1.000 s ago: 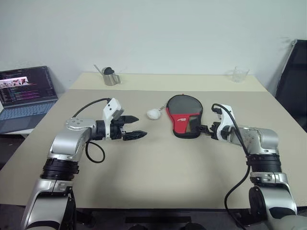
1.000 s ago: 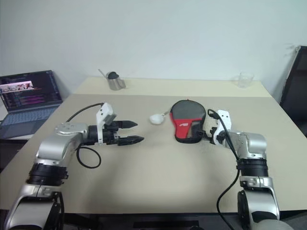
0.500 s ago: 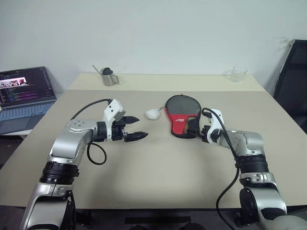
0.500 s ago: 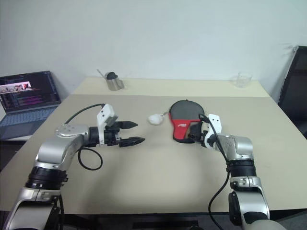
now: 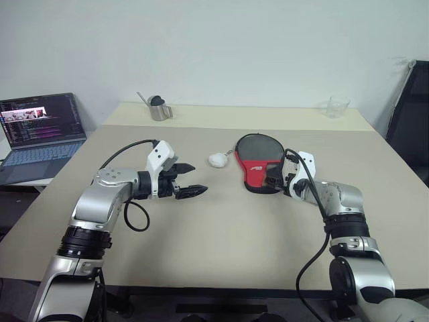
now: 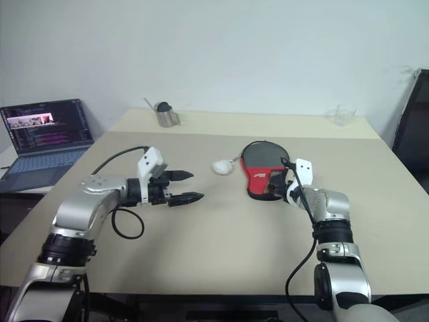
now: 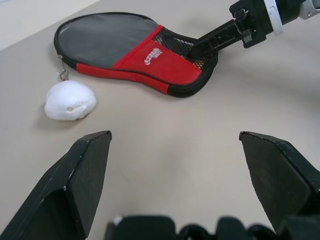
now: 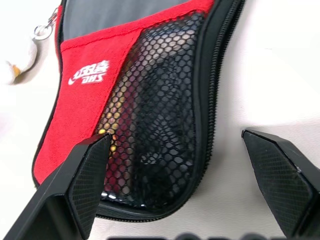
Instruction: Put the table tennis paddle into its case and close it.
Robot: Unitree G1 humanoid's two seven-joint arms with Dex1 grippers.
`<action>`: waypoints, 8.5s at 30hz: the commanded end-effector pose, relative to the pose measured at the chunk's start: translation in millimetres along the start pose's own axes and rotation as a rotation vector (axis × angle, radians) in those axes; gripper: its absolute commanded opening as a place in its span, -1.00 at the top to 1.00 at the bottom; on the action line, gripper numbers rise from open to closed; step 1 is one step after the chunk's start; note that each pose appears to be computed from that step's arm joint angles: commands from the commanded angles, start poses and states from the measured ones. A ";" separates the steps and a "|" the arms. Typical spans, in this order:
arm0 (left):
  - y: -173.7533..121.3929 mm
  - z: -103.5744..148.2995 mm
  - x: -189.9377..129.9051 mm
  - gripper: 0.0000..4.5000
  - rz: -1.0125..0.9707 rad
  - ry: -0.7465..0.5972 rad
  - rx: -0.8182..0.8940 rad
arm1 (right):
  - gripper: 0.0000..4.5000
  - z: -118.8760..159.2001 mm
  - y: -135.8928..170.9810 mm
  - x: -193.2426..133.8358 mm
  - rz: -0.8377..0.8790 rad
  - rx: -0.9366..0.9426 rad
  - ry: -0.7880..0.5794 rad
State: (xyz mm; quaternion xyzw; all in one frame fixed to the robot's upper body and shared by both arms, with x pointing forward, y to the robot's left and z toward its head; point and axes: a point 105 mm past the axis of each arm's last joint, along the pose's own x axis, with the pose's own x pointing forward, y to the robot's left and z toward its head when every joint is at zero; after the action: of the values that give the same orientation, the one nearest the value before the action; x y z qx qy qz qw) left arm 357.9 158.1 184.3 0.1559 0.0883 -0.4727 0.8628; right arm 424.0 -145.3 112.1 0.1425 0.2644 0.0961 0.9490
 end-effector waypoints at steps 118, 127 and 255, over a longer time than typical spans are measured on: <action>10.0 12.4 9.5 -1.00 0.031 -0.007 0.086 | 0.78 55.0 11.0 -62.8 0.145 -0.155 -0.172; 8.1 11.1 11.5 -1.00 0.027 -0.007 0.082 | -0.62 48.3 17.5 -58.5 0.169 -0.050 -0.130; 9.2 13.8 29.1 -1.00 -0.039 0.014 0.122 | 0.99 -124.8 39.0 -160.7 0.608 -0.246 0.487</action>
State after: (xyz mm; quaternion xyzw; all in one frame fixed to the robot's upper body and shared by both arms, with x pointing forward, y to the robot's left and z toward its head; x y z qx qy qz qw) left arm 381.4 136.3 174.9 0.1931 0.0931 -0.4924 0.8435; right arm 218.9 -127.2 92.4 0.0740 0.4223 0.4185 0.8006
